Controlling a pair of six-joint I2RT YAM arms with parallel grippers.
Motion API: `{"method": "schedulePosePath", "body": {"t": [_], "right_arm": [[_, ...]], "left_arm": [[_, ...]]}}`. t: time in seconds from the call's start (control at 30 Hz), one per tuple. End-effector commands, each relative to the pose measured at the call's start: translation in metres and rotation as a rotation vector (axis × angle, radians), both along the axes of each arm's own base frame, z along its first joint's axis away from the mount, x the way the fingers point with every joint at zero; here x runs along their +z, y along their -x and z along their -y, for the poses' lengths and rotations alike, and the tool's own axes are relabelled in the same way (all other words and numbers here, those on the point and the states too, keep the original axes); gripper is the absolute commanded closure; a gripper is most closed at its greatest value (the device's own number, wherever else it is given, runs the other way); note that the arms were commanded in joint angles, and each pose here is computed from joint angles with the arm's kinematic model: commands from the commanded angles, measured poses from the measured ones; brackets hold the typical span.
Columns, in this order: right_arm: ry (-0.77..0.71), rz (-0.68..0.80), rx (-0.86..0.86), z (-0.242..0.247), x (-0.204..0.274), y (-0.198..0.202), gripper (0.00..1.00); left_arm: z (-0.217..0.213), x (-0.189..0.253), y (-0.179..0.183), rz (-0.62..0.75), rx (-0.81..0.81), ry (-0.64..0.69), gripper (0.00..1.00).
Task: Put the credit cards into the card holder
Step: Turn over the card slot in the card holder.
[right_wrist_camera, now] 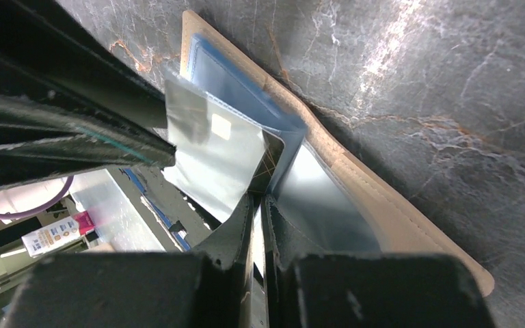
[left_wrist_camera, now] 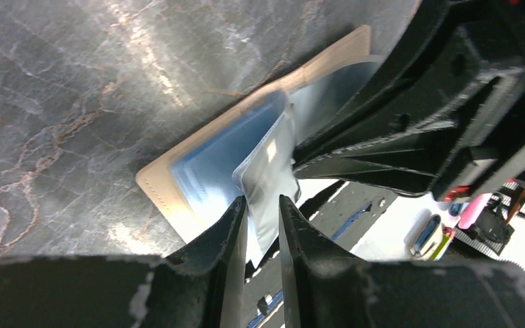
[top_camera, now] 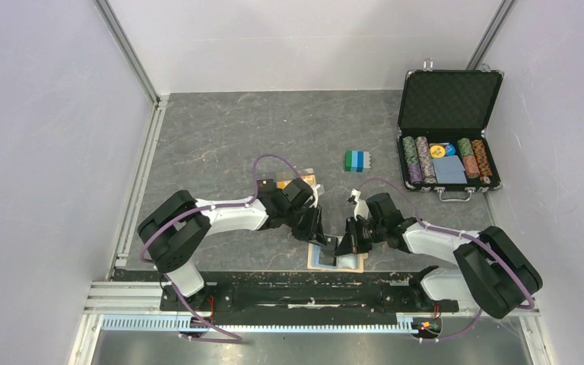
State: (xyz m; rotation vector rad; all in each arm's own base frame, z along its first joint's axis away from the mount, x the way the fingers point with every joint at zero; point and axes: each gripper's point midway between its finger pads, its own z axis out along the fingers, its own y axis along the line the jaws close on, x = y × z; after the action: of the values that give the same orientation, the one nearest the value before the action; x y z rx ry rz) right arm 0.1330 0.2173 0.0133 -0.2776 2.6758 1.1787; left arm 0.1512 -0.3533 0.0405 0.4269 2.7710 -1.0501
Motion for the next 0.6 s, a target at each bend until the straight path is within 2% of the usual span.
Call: {"method": "schedulePosePath", "body": {"t": [0.0, 0.33, 0.57], "right_arm": [[0.011, 0.035, -0.004, 0.001, -0.003, -0.002, 0.94], [-0.015, 0.066, -0.014, -0.005, 0.014, -0.012, 0.88], [0.098, 0.097, -0.034, 0.01, 0.02, -0.019, 0.75]], "left_arm": [[0.026, 0.047, 0.004, 0.017, -0.036, 0.191, 0.71], [0.043, 0.048, 0.01, -0.046, -0.094, 0.253, 0.7], [0.049, 0.042, 0.011, -0.088, -0.104, 0.263, 0.67]]}}
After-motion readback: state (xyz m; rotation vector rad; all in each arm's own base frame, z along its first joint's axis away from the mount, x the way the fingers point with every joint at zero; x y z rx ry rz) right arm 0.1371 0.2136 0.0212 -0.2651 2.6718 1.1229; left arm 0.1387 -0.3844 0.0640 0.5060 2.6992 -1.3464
